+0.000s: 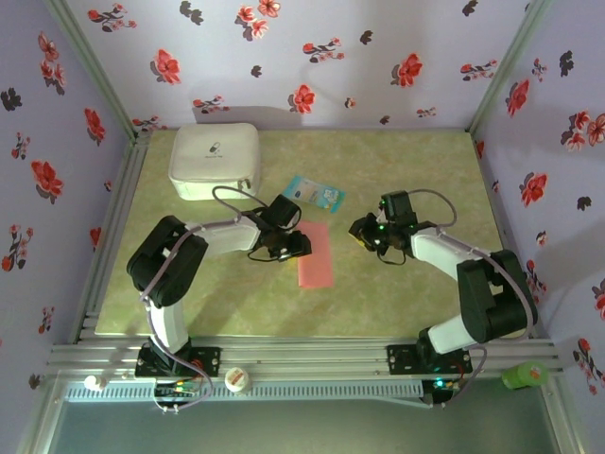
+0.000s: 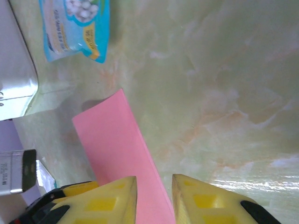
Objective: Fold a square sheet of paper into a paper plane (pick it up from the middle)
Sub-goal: First fold the square sheet of paper in half at the center of the table, then hold the square sheet of paper at the center of the table.
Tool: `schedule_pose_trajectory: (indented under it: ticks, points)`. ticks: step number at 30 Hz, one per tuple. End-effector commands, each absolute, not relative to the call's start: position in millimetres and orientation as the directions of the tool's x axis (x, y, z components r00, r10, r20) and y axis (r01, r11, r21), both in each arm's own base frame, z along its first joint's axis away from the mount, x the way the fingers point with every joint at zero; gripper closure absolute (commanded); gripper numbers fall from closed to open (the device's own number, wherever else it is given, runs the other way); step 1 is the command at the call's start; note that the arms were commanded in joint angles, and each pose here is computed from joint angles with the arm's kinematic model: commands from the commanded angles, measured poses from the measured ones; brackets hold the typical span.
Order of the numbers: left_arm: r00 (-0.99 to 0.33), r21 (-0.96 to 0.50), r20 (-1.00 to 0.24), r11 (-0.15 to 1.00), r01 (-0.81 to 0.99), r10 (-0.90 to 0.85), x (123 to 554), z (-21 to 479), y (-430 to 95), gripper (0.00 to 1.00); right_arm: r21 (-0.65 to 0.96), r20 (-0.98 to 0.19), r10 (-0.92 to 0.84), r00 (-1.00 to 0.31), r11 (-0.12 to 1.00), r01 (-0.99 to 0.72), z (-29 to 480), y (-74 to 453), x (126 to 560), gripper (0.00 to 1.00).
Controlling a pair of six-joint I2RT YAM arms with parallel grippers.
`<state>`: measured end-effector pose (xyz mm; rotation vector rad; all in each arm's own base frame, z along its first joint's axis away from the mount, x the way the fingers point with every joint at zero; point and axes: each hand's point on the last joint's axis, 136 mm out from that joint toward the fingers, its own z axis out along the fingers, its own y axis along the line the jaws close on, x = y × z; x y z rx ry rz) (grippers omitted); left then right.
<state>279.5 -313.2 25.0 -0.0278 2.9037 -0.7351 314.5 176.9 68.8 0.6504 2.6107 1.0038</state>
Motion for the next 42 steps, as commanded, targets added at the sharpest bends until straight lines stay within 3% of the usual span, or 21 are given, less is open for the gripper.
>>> schedule_pose_trajectory:
  ticks: [1,9,15,32,42]
  points:
    - [-0.993,-0.342,-0.111,0.940,0.007,-0.033,269.3,5.8,-284.1,0.60,0.686,-0.066,0.502,-0.863,0.651,0.326,64.2,177.7,311.5,0.74]
    - [-0.993,-0.382,-0.110,0.924,0.014,-0.031,275.0,7.7,-296.6,0.59,0.683,-0.072,0.501,-0.862,0.655,0.324,64.9,176.7,310.8,0.74]
    - [-0.992,-0.402,-0.125,0.915,0.039,-0.012,279.7,13.7,-307.5,0.51,0.681,-0.057,0.495,-0.867,0.654,0.329,60.8,178.1,309.5,0.74]
    - [-0.996,-0.351,-0.088,0.936,0.026,-0.005,274.9,-3.3,-303.0,0.54,0.688,-0.044,0.481,-0.876,0.650,0.322,60.4,182.7,310.2,0.73]
    - [-0.997,-0.334,-0.075,0.942,0.024,-0.002,272.4,-9.9,-303.6,0.51,0.691,-0.034,0.473,-0.880,0.647,0.321,59.6,185.2,309.5,0.73]
